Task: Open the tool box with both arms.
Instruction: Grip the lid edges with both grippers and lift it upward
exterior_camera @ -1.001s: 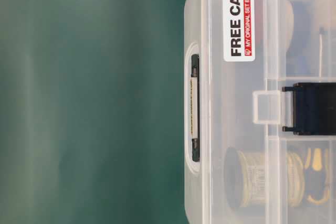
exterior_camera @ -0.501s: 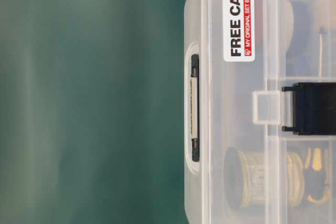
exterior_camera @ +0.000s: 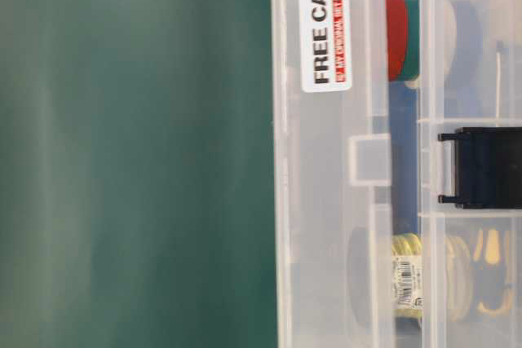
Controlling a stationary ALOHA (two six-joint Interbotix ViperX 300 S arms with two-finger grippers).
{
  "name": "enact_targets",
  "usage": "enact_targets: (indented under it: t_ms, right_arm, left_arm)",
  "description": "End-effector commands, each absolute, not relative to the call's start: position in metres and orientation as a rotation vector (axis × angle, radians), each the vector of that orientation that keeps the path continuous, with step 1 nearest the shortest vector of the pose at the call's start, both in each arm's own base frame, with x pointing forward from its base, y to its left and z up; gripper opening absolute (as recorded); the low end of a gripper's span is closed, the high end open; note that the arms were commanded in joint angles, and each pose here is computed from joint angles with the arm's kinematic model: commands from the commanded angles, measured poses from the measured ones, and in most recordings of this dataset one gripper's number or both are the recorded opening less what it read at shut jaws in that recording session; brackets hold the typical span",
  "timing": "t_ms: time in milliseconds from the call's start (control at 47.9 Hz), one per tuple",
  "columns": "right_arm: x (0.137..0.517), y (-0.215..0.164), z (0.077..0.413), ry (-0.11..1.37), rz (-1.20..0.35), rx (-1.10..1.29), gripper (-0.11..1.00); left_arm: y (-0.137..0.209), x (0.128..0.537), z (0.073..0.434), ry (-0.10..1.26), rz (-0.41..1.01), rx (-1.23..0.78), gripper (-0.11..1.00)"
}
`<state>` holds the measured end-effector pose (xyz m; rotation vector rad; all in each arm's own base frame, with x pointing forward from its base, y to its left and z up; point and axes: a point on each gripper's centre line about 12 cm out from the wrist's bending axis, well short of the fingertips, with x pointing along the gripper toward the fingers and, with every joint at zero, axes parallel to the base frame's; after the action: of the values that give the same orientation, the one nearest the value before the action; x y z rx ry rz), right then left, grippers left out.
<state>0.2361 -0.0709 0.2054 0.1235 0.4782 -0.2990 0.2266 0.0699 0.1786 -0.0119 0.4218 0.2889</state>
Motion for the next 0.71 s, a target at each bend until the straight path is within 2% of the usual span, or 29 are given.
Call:
enact_targets:
  t_ms: [0, 689]
  right_arm:
    - [0.246, -0.073, 0.237, 0.368, -0.297, 0.112, 0.85]
    - [0.245, -0.091, 0.253, 0.295, -0.361, 0.109, 0.85]
  left_arm:
    - [0.076, 0.241, 0.218, 0.266, 0.303, 0.007, 0.91]
    - [0.096, 0.231, 0.246, 0.123, 0.396, 0.098, 0.91]
